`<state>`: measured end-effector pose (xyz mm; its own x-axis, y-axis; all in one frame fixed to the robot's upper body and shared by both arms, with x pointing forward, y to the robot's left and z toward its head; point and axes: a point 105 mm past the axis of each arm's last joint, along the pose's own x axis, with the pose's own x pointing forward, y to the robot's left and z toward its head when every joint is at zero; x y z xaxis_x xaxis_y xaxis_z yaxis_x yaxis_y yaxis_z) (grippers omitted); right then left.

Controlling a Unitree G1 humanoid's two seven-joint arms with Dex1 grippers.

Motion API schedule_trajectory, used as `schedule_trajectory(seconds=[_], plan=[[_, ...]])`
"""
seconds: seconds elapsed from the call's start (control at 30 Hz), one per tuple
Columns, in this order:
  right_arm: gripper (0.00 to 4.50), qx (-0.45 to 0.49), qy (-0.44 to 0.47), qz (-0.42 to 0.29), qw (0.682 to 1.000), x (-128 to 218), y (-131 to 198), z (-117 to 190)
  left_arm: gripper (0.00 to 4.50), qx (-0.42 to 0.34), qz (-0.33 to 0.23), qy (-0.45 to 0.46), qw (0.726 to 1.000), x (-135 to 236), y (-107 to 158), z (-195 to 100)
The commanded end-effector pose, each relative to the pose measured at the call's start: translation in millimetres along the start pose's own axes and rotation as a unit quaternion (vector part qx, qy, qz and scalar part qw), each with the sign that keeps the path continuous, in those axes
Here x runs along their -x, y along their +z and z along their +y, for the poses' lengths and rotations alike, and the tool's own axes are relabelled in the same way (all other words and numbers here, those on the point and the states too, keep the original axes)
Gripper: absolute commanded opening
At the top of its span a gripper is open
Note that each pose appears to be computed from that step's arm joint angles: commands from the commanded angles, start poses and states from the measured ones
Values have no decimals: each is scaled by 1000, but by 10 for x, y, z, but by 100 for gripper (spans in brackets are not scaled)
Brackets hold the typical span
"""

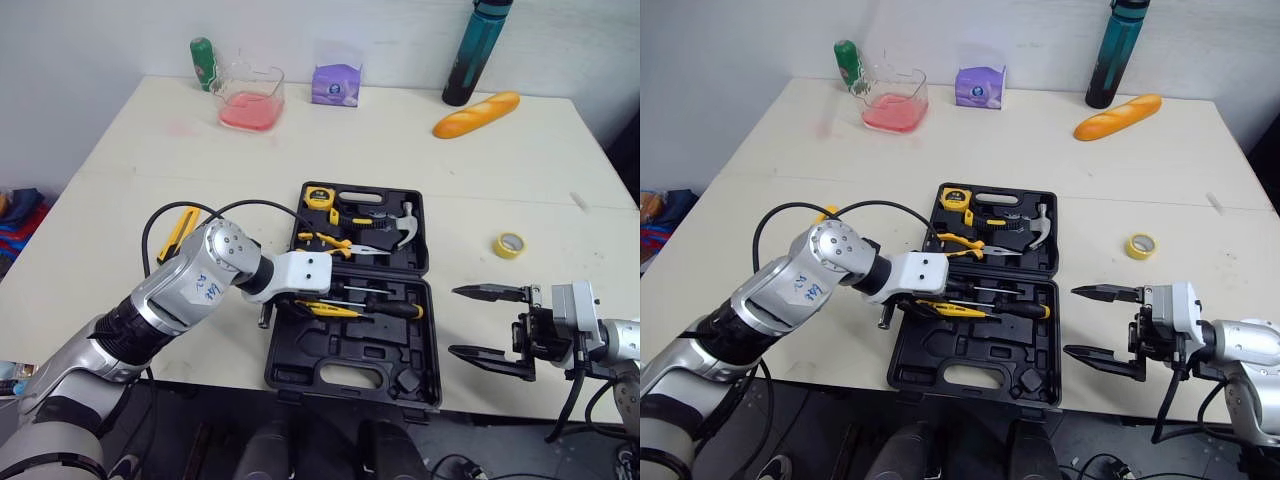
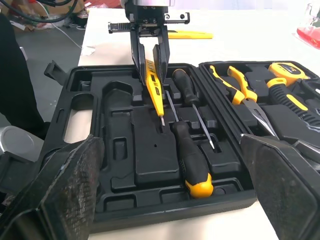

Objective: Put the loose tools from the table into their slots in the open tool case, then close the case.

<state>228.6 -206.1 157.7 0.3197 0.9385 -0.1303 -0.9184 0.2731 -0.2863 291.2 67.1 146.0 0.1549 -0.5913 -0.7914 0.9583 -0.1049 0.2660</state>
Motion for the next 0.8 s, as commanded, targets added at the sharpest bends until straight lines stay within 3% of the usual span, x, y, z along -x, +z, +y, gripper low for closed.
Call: schedule_trajectory(seconds=[0.03,0.6,0.73,0.77,0.8], plan=[[450,16,2,-8,1000,-2,64,25,55,-15,4,-6,1000,22,40,-5],[450,16,-3,-11,1000,20,4,56,55,-4,9,1,1000,-2,15,12],[450,16,-3,-12,1000,11,10,60,235,-4,-33,5,999,-2,156,20],[450,16,-2,-12,1000,7,12,61,269,-8,-41,-1,999,12,187,6],[450,16,-2,-12,1000,5,14,61,269,-12,-45,-6,999,21,207,-7]])
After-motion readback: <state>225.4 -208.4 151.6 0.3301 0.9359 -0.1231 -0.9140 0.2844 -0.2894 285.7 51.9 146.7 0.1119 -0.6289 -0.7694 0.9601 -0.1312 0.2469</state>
